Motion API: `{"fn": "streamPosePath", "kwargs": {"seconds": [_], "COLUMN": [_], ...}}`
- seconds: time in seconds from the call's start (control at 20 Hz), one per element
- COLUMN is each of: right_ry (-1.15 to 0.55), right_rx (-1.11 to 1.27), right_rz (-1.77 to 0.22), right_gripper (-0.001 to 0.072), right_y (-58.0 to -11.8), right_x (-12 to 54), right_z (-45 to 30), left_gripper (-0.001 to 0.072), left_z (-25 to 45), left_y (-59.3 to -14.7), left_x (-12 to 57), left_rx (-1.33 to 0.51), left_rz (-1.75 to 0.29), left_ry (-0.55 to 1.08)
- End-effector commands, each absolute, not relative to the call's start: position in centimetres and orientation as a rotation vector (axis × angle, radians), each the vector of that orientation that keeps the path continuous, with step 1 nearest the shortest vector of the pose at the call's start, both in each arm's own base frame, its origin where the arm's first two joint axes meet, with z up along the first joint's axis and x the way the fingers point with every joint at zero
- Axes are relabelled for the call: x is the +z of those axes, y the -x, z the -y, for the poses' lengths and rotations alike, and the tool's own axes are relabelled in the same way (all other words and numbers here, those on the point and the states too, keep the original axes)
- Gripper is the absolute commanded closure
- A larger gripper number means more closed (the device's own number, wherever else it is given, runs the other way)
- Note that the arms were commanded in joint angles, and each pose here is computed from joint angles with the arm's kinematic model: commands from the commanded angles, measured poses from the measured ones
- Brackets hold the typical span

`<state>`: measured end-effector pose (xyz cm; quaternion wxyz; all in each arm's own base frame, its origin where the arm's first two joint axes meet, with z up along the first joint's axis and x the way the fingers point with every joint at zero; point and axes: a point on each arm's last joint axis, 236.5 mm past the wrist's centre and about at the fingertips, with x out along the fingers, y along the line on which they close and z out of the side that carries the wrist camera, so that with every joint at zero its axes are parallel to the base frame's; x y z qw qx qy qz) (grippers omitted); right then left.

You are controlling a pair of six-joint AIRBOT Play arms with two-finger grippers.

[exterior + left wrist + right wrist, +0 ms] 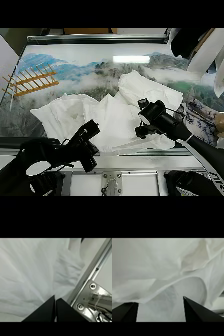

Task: Fold the clothes and pants, and hang the long-sleeved shirts on hangers.

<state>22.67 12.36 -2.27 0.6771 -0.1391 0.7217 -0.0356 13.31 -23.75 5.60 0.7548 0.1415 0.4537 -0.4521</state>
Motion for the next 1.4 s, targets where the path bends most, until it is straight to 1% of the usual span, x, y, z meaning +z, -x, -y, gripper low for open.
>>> {"fn": "streamPosePath", "kwargs": {"seconds": [0.0, 0.2, 0.45, 0.6, 0.7, 0.8, 0.95, 1.15, 1.2, 1.25, 1.3, 1.35], "right_ry": [0.332, 0.251, 0.181, 0.122, 0.081, 0.079, 0.124, 0.173, 0.180, 0.182, 0.183, 0.191], "right_rx": [-0.124, -0.105, -0.057, -0.106, -0.088, -0.116, -0.121, -0.124, -0.129, -0.131, -0.131, -0.137], "right_rz": [-1.640, -1.559, -1.597, -1.626, -1.655, -1.686, -1.726, -1.746, -1.743, -1.739, -1.737, -1.730], "right_gripper": [0.0124, 0.0118, 0.0118, 0.0118, 0.0119, 0.0120, 0.0120, 0.0131, 0.0251, 0.0450, 0.0503, 0.0510], "right_y": [-21.9, -22.0, -20.0, -19.2, -18.5, -17.6, -16.3, -15.8, -15.9, -15.9, -16.0, -16.1], "right_x": [-1.3, 1.3, 2.4, 1.5, 0.6, -0.3, -1.5, -2.1, -2.0, -2.0, -2.0, -2.0], "right_z": [-11.3, -11.5, -12.3, -12.5, -13.4, -13.2, -13.5, -13.6, -13.4, -13.3, -13.3, -13.1], "left_gripper": [0.0693, 0.0694, 0.0694, 0.0693, 0.0693, 0.0694, 0.0693, 0.0693, 0.0694, 0.0694, 0.0693, 0.0693], "left_z": [22.9, 22.3, 22.4, 22.4, 22.4, 22.4, 22.7, 22.6, 22.6, 22.6, 22.6, 22.6], "left_y": [-12.4, -11.9, -11.9, -12.0, -12.0, -12.0, -12.3, -12.2, -12.2, -12.2, -12.2, -12.2], "left_x": [4.5, 3.6, 3.7, 3.7, 3.7, 3.7, 3.9, 3.8, 3.8, 3.8, 3.8, 3.8], "left_rx": [-0.969, -0.968, -0.968, -0.968, -0.967, -0.967, -0.967, -0.967, -0.967, -0.967, -0.967, -0.967], "left_rz": [-1.032, -1.045, -1.040, -1.039, -1.038, -1.037, -1.022, -1.025, -1.025, -1.025, -1.025, -1.025], "left_ry": [-0.289, -0.290, -0.288, -0.287, -0.287, -0.287, -0.279, -0.280, -0.280, -0.281, -0.280, -0.281]}}
